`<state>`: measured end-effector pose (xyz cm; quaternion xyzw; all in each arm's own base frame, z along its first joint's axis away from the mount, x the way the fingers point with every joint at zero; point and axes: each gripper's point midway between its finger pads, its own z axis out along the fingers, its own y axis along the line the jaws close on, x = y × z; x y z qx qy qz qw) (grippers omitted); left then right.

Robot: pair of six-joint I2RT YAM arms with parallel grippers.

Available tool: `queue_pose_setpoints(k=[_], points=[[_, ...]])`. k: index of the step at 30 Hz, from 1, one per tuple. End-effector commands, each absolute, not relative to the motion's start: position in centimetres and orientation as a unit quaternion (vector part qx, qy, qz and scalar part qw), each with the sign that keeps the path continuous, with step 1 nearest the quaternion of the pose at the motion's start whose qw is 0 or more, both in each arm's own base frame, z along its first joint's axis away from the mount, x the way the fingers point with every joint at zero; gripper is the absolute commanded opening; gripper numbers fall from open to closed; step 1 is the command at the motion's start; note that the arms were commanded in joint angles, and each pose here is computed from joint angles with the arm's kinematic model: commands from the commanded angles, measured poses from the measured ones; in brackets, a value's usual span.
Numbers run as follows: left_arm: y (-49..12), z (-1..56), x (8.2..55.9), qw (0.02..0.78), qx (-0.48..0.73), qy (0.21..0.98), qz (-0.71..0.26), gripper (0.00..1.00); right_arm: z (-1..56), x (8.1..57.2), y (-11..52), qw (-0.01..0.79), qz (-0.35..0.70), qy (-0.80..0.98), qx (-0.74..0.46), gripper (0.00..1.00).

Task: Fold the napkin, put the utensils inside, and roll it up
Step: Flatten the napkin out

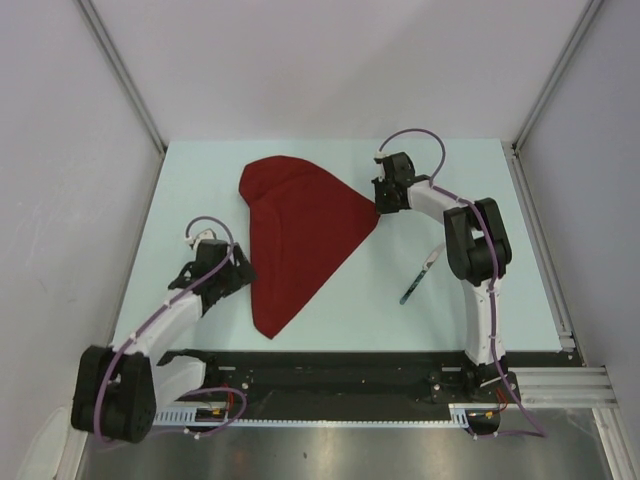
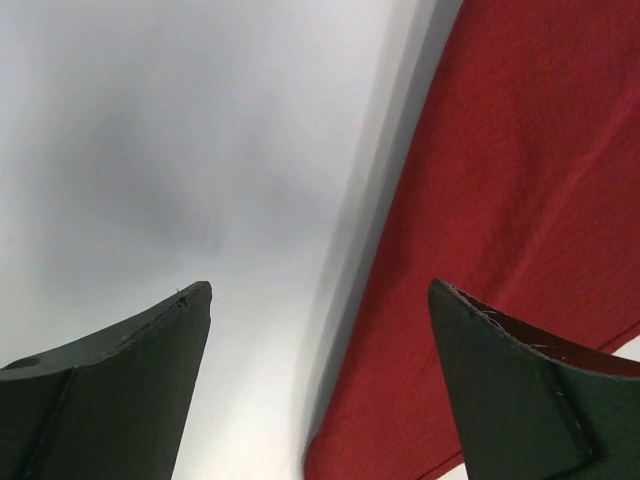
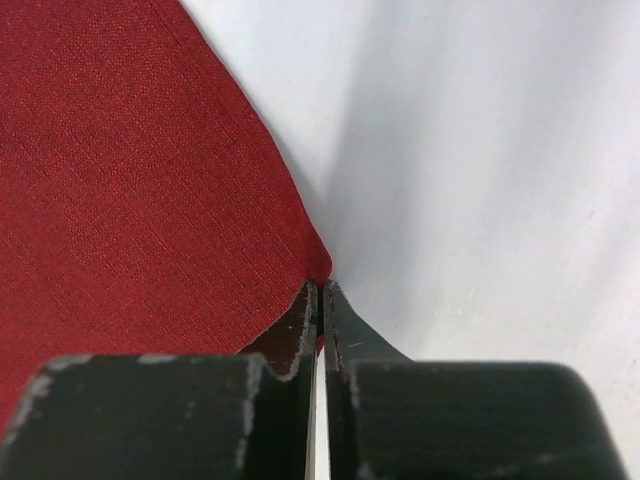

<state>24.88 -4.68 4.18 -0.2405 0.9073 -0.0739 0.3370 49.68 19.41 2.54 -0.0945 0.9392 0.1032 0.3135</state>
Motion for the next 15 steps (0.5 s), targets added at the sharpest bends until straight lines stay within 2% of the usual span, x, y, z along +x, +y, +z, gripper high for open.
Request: queue_pose_setpoints(k=[1,7,11,12,14,15], points=[[-6.5,6.9,30.2,0.383,-0.226,0.889,-0.113,0.91,0.8,47.9,18.2,0.279,0.088,0.953,-0.08,0.0],[-8.2,6.5,33.9,0.382,-0.205,0.891,-0.137,0.73,2.6,45.8,15.7,0.287,0.067,0.955,-0.033,0.0],[-10.8,5.9,36.1,0.362,-0.169,0.901,-0.167,0.62,1.7,42.1,13.3,0.265,0.039,0.963,0.005,0.0],[-11.9,5.3,36.8,0.362,-0.154,0.903,-0.175,0.51,1.7,41.3,12.8,0.262,0.031,0.964,0.016,0.0],[-13.6,5.8,38.0,0.362,-0.129,0.902,-0.194,0.38,2.7,40.2,12.0,0.268,0.028,0.962,0.033,0.0],[-14.7,5.8,38.3,0.363,-0.118,0.902,-0.2,0.23,1.8,38.6,11.3,0.254,0.02,0.966,0.045,0.0]])
